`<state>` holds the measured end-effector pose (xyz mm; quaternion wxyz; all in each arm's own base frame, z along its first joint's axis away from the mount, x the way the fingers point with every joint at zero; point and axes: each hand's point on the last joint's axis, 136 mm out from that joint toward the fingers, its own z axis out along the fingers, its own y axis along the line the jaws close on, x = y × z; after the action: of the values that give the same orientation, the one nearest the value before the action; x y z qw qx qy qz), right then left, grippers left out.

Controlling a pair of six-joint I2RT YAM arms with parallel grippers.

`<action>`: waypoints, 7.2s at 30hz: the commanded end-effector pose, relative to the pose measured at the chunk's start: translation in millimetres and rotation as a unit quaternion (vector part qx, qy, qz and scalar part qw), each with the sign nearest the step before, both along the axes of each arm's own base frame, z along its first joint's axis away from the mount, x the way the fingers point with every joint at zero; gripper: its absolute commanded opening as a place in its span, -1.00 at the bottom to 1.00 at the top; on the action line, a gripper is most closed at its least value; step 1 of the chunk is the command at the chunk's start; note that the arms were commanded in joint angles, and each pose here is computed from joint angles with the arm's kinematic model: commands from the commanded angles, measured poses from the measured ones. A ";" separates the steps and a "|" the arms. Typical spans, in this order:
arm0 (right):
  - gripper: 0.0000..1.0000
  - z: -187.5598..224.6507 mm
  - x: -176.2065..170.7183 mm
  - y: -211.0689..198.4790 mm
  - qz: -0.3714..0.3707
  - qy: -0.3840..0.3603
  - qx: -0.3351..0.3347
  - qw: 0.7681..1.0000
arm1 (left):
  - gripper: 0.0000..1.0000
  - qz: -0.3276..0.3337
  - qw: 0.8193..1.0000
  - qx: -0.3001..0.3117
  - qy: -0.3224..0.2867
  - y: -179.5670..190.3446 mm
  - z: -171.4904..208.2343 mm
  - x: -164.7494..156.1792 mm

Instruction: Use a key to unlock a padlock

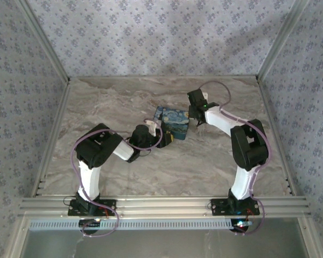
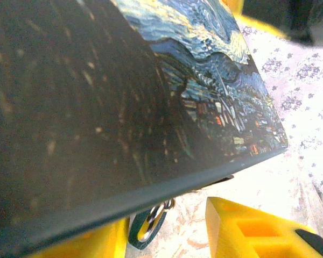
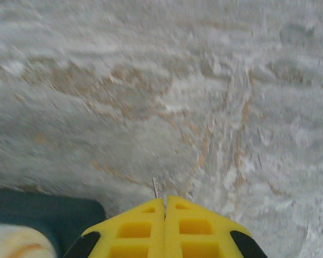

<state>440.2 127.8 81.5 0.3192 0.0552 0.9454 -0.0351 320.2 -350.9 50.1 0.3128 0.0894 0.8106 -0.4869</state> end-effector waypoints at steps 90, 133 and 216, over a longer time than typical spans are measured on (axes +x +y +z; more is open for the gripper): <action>-1.00 44.4 -64.7 29.2 0.063 -0.074 0.162 0.982 | -1.00 0.024 0.986 0.001 0.164 19.3 -33.1 -2.7; -1.00 41.8 -127.5 85.3 0.118 -0.169 0.485 0.850 | -1.00 0.067 0.962 -0.183 0.189 -1.4 68.2 41.4; -1.00 29.3 -105.9 116.8 0.050 -0.166 0.583 0.794 | -1.00 0.068 0.947 -0.248 0.191 -7.4 65.1 38.6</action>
<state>327.0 244.6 97.4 0.3632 0.1843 0.7378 0.5383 359.2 -355.2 101.8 0.1819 -0.1535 0.7321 -0.6382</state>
